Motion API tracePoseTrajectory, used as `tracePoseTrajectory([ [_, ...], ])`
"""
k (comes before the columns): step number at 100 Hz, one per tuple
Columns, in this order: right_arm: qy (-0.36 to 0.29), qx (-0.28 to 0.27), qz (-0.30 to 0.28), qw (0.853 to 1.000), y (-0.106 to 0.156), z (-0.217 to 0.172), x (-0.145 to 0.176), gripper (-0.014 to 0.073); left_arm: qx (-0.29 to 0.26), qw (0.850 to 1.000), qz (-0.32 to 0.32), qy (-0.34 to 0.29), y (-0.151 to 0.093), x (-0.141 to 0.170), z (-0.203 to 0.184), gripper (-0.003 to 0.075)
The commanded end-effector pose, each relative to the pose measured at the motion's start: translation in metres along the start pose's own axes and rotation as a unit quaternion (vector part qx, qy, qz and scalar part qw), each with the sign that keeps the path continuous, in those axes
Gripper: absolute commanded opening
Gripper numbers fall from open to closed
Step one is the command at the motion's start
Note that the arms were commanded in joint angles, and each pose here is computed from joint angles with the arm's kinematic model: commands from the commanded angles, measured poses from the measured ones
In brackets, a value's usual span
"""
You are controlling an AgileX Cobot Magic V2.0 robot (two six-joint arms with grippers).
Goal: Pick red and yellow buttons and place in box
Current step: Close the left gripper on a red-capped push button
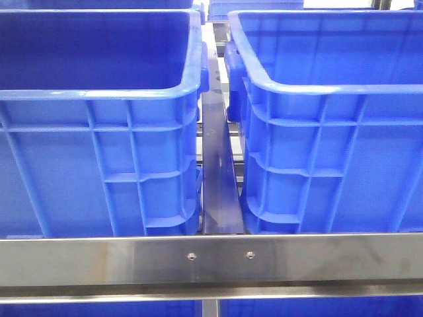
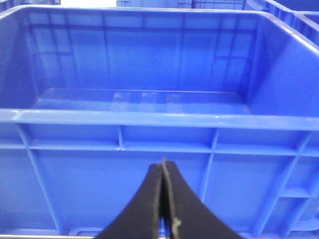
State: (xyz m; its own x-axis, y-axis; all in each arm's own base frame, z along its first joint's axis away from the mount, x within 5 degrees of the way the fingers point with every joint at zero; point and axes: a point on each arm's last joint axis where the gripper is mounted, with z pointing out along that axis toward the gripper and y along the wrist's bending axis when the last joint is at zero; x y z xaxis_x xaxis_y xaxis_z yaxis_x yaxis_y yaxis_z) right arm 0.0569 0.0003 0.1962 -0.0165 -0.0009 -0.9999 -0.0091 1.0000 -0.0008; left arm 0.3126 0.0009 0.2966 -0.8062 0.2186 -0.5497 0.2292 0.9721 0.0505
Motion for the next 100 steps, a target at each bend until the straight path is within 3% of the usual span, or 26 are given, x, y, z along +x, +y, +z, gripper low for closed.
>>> tracePoseTrajectory([
  [1, -0.057, 0.0, -0.006, 0.998, 0.0, -0.003, -0.014, -0.0071, 0.0, 0.999, 0.03, -0.044, -0.004, -0.019, -0.009, 0.0554],
  [77, -0.057, 0.0, -0.006, 0.998, 0.0, -0.003, -0.014, -0.0071, 0.027, 0.998, 0.053, 0.02, -0.01, -0.024, 0.06, 0.0549],
  [89, -0.057, 0.0, -0.006, 0.998, 0.0, -0.003, -0.014, -0.0071, 0.026, 0.998, 0.052, 0.02, -0.01, -0.025, 0.063, 0.0492],
  [100, -0.057, 0.0, -0.006, 0.998, 0.0, -0.003, -0.014, -0.0071, 0.025, 0.998, 0.052, 0.016, -0.01, -0.025, 0.063, 0.0395],
])
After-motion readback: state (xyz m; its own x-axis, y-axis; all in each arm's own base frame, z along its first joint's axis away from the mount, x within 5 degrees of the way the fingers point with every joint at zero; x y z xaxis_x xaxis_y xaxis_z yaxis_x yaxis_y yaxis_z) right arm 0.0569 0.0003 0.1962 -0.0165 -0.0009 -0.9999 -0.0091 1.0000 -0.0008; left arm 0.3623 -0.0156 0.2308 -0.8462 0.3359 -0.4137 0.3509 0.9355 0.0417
